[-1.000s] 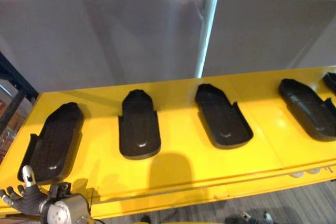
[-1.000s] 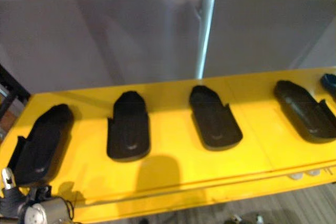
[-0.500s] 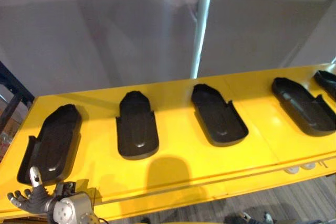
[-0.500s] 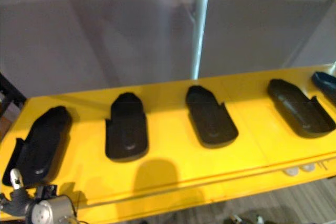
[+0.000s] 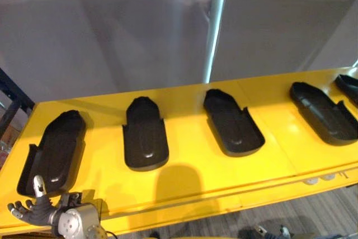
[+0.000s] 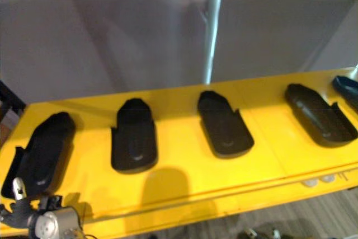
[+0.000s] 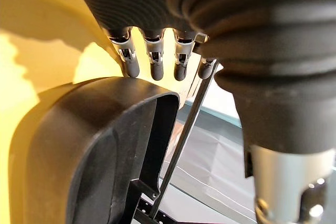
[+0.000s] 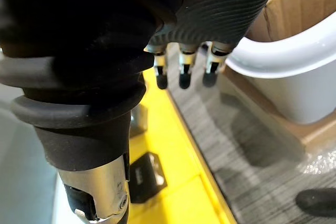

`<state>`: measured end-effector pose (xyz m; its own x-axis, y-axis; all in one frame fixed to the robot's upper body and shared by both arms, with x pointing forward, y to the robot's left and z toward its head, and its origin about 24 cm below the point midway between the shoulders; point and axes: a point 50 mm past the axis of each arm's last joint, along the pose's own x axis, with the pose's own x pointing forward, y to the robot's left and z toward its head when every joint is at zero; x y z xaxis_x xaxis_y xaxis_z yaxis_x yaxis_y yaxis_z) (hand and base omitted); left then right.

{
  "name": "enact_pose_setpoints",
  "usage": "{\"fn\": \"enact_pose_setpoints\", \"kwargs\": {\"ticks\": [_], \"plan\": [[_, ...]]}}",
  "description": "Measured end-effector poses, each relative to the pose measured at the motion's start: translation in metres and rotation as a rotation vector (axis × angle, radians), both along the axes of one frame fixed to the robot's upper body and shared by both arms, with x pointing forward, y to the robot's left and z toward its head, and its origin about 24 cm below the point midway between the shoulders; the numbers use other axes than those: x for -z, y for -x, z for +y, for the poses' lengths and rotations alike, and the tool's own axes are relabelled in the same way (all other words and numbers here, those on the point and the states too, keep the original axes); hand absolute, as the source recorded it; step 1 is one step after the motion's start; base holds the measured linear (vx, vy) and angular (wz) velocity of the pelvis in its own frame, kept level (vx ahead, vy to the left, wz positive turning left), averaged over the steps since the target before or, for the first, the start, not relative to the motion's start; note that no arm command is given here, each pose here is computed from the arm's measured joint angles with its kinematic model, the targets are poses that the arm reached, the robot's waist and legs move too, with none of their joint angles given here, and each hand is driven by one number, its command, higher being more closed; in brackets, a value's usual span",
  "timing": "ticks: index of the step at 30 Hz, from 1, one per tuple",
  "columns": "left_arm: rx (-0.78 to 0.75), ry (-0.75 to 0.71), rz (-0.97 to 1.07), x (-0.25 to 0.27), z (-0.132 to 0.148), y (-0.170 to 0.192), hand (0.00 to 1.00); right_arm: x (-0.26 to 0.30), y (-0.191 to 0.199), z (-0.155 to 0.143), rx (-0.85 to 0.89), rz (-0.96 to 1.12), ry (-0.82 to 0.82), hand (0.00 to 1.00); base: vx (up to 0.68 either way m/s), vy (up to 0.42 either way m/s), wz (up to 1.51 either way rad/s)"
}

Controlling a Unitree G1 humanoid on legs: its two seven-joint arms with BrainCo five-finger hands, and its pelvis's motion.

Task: Walk over and take plastic housings, then place them on the shelf

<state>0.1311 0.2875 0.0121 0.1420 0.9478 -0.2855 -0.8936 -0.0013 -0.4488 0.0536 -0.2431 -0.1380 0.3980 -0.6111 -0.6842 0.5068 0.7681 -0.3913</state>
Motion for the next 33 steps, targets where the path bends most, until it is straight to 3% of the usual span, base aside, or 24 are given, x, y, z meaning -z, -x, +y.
{"fn": "enact_pose_setpoints", "kwargs": {"ticks": [33], "plan": [[-0.047, 0.003, 0.022, 0.004, 0.014, -0.007, 0.00, 0.000, 0.001, -0.002, -0.018, 0.023, 0.011, 0.00, -0.01, 0.001, -0.03]]}}
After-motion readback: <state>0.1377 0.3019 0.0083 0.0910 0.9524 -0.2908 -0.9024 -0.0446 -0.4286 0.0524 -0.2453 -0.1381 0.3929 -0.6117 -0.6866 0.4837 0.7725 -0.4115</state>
